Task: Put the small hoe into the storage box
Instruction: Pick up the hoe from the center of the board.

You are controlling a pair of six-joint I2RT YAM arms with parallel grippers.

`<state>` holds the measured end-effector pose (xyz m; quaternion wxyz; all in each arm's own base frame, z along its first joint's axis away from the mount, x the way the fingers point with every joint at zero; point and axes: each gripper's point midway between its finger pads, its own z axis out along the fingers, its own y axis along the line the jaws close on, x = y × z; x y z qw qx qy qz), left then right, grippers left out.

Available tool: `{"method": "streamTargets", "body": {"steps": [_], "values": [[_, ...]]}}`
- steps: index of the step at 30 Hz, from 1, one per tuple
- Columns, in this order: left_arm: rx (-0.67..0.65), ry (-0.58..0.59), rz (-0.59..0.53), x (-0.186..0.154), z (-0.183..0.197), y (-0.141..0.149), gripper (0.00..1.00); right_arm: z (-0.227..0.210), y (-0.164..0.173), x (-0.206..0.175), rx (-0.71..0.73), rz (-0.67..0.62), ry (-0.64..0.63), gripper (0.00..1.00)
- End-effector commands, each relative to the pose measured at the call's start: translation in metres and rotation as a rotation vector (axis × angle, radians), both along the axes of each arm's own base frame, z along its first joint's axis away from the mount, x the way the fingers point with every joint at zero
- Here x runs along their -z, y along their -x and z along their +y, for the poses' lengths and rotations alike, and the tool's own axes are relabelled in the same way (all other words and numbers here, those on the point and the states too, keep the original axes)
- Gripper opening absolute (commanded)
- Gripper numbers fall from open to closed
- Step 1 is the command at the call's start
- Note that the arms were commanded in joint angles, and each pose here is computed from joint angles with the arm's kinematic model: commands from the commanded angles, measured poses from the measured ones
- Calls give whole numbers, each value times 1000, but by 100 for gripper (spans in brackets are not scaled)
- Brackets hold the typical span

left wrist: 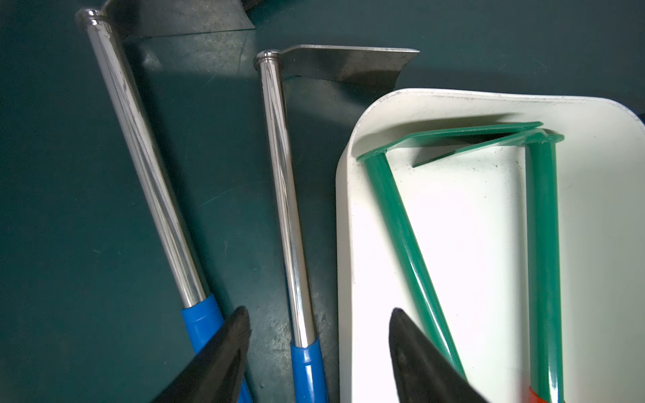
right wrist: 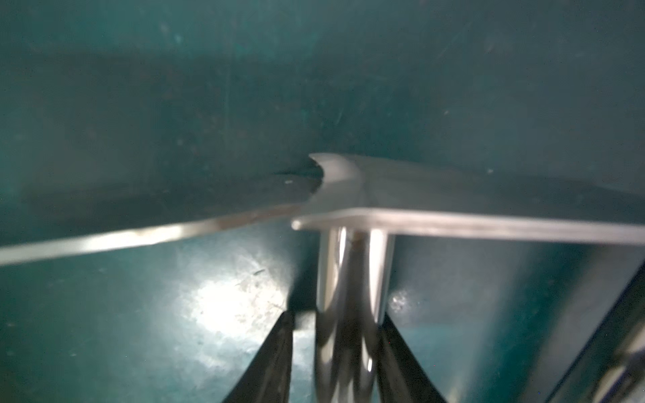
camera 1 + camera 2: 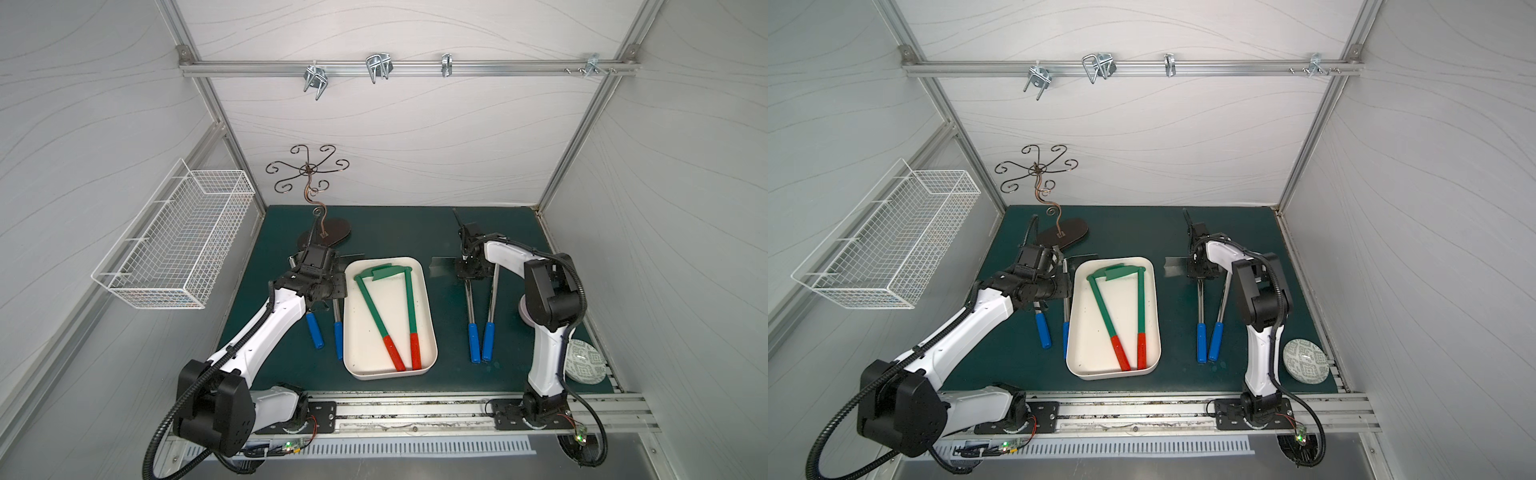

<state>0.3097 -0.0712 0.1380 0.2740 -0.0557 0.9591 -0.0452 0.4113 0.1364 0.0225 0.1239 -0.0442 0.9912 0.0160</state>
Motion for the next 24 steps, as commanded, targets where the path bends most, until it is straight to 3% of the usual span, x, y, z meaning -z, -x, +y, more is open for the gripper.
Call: {"method": "streamTargets", "body": {"steps": [1, 12, 20, 24], "values": [[2, 13, -31, -6, -1, -3, 65, -2, 9, 5, -28, 42, 27, 33], [2, 17, -38, -8, -1, -3, 65, 4, 14, -14, -89, 12, 77, 13], [0, 18, -41, -9, -1, -3, 65, 14, 13, -64, -103, -73, 77, 6], [-2, 15, -44, -10, 0, -2, 65, 14, 18, -99, -32, -89, 52, 3]]}}
